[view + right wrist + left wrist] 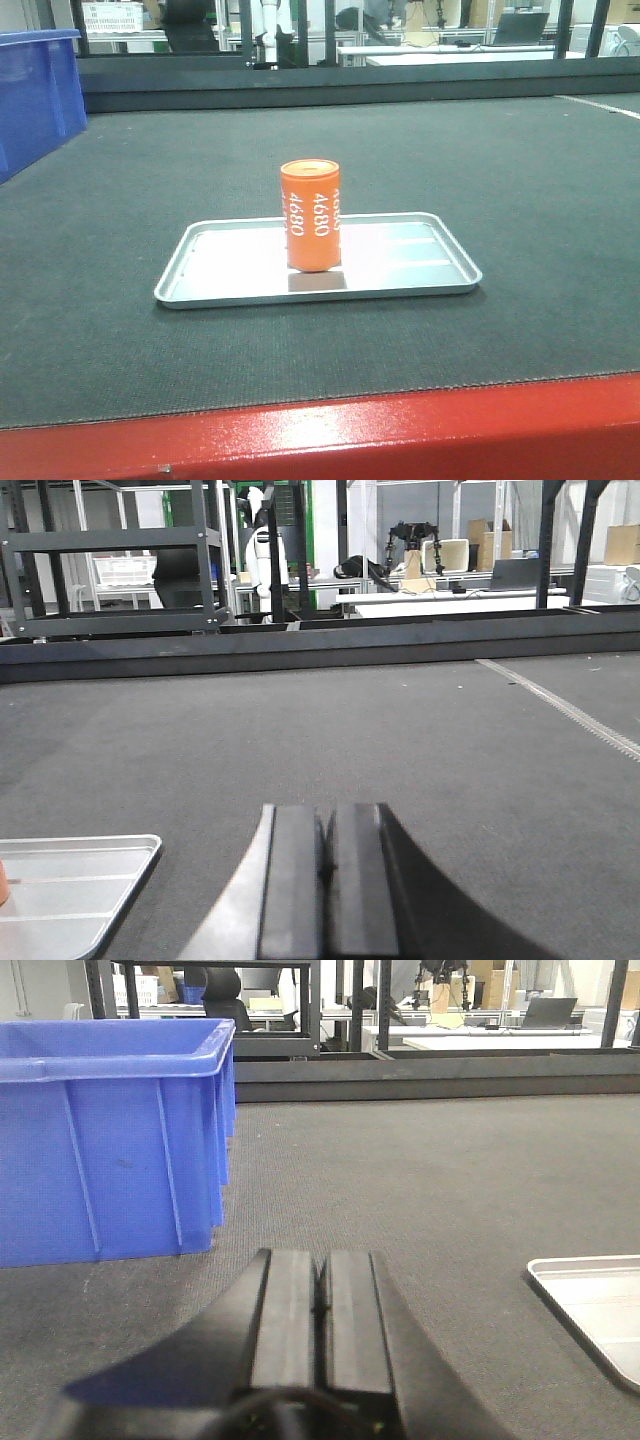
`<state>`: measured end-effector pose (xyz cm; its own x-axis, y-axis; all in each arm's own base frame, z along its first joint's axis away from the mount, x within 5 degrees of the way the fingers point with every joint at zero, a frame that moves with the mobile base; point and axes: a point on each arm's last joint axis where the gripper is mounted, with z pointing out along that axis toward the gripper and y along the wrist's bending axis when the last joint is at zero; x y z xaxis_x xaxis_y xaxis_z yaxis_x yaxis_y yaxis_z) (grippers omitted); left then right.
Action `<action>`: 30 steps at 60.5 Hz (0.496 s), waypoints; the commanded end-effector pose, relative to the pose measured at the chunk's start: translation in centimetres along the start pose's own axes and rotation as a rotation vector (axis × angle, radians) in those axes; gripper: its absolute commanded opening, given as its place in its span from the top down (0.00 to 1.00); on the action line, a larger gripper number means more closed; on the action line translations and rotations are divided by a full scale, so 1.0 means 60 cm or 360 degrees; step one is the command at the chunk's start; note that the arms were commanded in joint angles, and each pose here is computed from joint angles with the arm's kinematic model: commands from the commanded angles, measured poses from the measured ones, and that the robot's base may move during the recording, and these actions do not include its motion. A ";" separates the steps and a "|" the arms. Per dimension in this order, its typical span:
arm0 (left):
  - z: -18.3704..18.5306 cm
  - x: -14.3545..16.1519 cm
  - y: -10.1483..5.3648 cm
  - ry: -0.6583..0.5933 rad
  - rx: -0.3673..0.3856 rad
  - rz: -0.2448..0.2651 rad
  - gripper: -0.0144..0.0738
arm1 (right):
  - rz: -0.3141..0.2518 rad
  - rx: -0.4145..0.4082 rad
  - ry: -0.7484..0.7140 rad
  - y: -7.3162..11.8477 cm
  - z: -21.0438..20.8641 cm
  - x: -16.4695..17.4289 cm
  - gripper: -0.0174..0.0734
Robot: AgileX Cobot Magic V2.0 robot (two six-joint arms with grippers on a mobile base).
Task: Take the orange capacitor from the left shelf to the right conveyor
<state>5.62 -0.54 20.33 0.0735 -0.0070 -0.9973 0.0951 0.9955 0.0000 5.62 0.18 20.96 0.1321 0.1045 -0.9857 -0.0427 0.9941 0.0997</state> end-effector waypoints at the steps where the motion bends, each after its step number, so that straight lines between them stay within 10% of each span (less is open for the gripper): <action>1: 0.001 -0.016 0.000 -0.0131 0.0004 -0.0009 0.96 | -0.0021 -0.0022 -0.0168 0.002 -0.004 -0.014 0.74; 30: 0.001 -0.016 0.000 -0.0131 0.0004 -0.0009 0.96 | -0.0029 -0.0025 -0.0184 0.002 -0.004 -0.016 0.74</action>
<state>5.62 -0.54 20.33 0.0735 -0.0070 -0.9973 0.0951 0.9955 0.0000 5.59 0.18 21.14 0.1519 0.1037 -0.9829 -0.0448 0.9942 0.0980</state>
